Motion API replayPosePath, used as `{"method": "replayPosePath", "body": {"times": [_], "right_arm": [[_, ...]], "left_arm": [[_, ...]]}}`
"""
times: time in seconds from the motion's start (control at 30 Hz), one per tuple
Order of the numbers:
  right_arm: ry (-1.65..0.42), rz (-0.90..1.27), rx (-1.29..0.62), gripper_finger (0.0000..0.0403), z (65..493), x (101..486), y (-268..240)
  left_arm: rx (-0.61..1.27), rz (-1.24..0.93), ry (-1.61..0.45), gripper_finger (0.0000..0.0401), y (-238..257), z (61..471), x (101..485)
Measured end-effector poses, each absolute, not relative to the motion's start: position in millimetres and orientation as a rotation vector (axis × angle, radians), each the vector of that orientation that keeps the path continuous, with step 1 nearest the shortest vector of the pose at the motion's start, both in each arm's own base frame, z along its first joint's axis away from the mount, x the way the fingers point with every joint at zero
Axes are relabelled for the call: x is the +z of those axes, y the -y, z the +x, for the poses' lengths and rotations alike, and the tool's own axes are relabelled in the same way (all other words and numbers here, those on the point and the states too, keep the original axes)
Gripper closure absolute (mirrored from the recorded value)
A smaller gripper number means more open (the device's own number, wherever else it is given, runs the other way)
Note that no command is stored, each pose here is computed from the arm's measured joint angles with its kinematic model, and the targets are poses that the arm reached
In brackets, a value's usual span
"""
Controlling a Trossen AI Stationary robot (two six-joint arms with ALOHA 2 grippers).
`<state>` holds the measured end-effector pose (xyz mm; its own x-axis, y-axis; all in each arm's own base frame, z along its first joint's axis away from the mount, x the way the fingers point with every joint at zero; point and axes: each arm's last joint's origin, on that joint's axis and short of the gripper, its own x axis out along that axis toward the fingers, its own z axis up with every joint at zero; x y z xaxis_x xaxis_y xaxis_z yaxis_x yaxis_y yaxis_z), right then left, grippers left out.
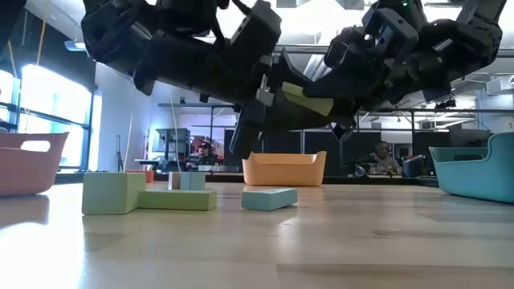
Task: Sort blocks by size
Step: Put the green thin rectangular block into the yellow bin
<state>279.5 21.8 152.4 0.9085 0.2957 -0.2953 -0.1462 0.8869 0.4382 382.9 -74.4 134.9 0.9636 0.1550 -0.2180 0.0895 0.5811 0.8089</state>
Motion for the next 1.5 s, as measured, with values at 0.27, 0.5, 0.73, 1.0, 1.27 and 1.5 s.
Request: {"method": "replayPosePath", "body": {"times": [0.27,0.5,0.73,1.0,1.27,1.5], "right_arm": [[-0.372,0.43,0.25,0.0267,279,152,-22],[-0.37,0.44,0.247,0.0258,279,152,-22],[-0.355,0.457,0.24,0.0208,279,155,-19],[-0.291,0.439,0.254,0.0198,258,198,-14],[-0.298,0.213,-0.067,0.0197,227,221,-15],[-0.37,0.14,-0.239,0.0197,223,213,-14]], "left_arm": [[0.01,0.824,-0.254,0.0247,80,382,136],[0.01,0.776,-0.255,0.0308,80,382,135],[0.008,0.692,-0.275,0.0371,81,381,133],[0.314,0.507,-0.412,0.0372,76,374,139],[0.571,0.254,-0.632,0.0372,-21,370,161],[0.546,0.097,-0.747,0.0371,-129,388,206]]}}
